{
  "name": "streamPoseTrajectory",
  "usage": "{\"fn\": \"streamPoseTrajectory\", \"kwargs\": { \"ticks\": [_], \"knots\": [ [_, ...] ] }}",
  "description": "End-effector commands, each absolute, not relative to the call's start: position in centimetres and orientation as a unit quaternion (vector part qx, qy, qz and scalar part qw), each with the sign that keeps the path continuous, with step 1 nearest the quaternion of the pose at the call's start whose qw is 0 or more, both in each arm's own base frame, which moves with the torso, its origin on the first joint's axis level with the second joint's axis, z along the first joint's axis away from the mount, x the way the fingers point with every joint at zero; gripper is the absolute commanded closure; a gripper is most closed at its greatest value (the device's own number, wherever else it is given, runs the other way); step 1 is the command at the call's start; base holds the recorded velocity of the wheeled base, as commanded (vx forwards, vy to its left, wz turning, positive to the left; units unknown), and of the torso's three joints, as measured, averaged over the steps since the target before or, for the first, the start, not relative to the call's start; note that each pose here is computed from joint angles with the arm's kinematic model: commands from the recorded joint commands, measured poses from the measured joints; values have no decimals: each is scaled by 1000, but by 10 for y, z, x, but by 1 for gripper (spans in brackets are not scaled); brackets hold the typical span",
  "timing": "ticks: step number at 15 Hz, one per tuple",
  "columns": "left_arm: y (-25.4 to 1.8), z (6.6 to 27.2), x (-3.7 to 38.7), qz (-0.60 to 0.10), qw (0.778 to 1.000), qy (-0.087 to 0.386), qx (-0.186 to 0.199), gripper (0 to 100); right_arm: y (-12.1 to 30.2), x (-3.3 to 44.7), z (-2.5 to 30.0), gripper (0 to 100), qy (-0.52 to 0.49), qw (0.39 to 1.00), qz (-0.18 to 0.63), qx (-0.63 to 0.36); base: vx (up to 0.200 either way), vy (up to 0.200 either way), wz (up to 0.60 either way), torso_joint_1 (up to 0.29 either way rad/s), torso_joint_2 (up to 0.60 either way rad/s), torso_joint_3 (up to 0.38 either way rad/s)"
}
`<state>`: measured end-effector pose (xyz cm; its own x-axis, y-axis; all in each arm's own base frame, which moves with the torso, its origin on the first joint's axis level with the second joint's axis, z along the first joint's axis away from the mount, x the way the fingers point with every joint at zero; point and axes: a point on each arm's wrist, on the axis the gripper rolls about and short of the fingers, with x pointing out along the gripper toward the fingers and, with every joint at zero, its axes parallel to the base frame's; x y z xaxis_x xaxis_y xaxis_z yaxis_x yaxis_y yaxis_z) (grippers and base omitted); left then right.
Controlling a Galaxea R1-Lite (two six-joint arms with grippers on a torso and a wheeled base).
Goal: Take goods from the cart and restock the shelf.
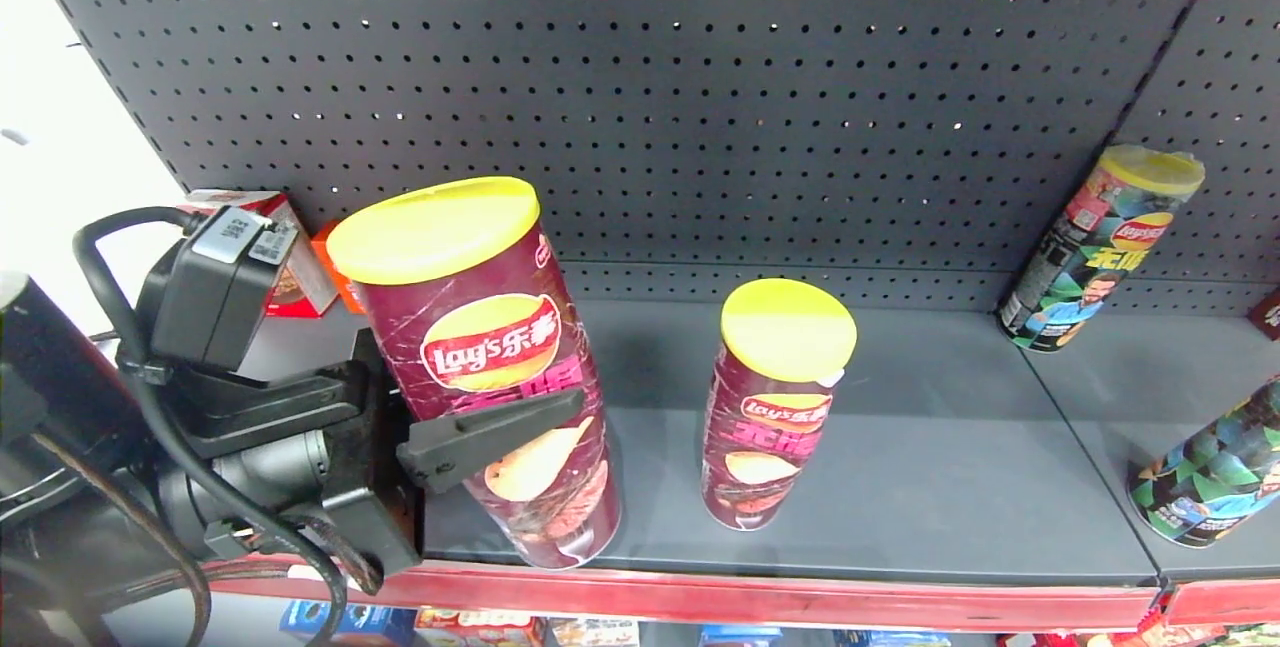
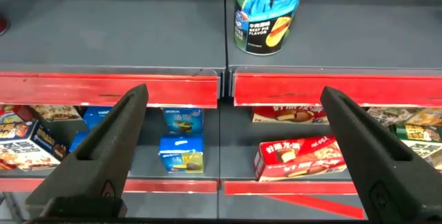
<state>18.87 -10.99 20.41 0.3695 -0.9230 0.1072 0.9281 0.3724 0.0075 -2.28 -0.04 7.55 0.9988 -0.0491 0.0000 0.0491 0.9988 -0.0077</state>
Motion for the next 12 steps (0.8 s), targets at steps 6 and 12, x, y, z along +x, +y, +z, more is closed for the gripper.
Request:
{"fn": "streamPoseTrajectory", "kwargs": {
  "ticks": [6, 12],
  "knots": [
    [-107, 215, 203, -547, 836, -26, -29, 100, 0, -23, 76, 0, 2, 1000, -25, -4, 0, 0, 0, 0, 0, 0],
    [-129, 205, 243, -572, 820, 19, -33, 100, 0, -23, 76, 0, 2, 1000, -25, -4, 0, 0, 0, 0, 0, 0]
  ]
}}
